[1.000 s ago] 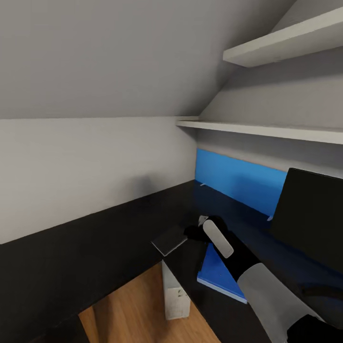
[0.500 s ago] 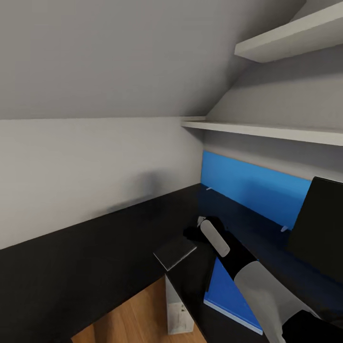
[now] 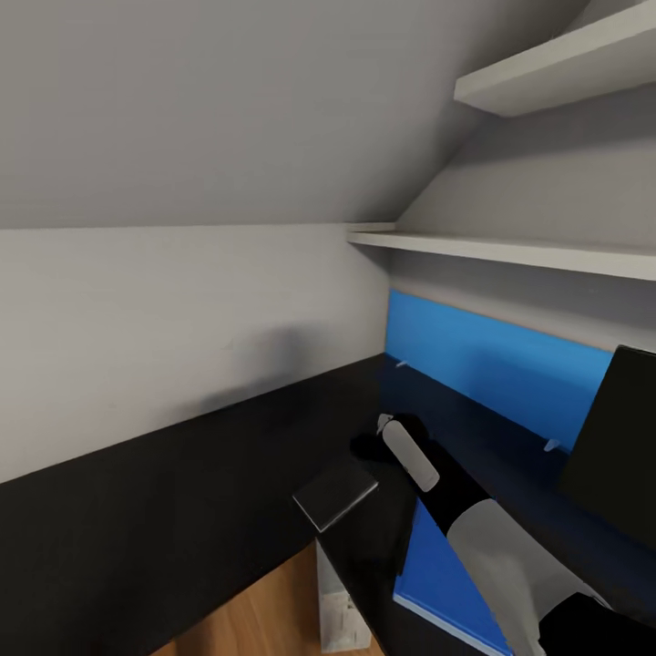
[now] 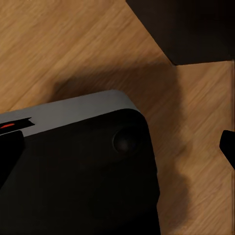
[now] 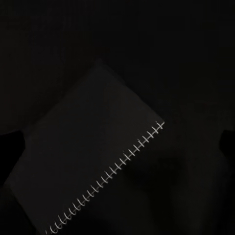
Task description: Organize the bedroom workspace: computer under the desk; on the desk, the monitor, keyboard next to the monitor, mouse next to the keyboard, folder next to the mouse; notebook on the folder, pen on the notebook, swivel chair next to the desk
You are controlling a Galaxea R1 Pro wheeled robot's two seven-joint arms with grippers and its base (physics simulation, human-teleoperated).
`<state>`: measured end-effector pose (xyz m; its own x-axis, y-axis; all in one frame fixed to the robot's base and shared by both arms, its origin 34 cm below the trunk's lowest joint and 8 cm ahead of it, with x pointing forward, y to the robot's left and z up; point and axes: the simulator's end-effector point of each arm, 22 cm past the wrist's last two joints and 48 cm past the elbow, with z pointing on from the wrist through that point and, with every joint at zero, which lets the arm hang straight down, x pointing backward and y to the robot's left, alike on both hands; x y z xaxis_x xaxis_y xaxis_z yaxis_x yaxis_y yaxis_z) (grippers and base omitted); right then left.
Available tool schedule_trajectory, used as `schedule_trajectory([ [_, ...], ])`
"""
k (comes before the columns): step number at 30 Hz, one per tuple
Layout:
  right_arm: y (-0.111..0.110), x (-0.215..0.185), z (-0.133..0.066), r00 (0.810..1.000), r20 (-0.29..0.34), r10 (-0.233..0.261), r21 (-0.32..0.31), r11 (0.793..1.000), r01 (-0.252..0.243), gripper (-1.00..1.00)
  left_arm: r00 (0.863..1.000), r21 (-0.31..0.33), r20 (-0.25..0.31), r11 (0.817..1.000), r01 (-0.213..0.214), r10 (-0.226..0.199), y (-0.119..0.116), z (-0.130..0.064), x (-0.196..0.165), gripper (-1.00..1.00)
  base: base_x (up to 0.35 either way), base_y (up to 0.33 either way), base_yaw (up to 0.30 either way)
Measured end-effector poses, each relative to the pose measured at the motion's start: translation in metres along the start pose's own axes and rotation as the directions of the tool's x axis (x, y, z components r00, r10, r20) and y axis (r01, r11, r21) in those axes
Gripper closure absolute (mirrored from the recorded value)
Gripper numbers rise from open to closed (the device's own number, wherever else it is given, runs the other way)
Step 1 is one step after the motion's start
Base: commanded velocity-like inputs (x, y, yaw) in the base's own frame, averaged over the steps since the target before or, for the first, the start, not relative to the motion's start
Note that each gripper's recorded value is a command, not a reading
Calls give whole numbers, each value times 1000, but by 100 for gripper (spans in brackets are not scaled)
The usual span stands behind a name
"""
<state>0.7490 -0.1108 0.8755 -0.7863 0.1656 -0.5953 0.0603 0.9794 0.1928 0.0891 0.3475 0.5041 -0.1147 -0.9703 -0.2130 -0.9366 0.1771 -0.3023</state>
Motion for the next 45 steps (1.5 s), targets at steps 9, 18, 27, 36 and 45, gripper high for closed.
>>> schedule_trajectory([
  [9,-2,6,5,1000,-21,1,11,1000,-1,-100,1000,-27,-3,1000,0,0,12,-2,3,-100,166,0,0],
  [18,-9,9,12,999,-53,5,36,999,-3,-100,1000,-51,3,999,-3,3,24,-6,4,-100,87,0,0],
  [27,15,34,31,995,-100,14,73,997,-6,-100,1000,-54,15,999,-6,7,24,-5,2,-100,59,0,0],
  [36,6,26,34,999,-54,1,110,994,4,-100,1000,-63,14,998,-8,9,25,-5,2,-100,1,0,11],
  [45,9,24,32,999,-42,-26,115,993,31,-100,1000,-57,18,998,-17,18,22,-3,1,-100,0,0,216],
])
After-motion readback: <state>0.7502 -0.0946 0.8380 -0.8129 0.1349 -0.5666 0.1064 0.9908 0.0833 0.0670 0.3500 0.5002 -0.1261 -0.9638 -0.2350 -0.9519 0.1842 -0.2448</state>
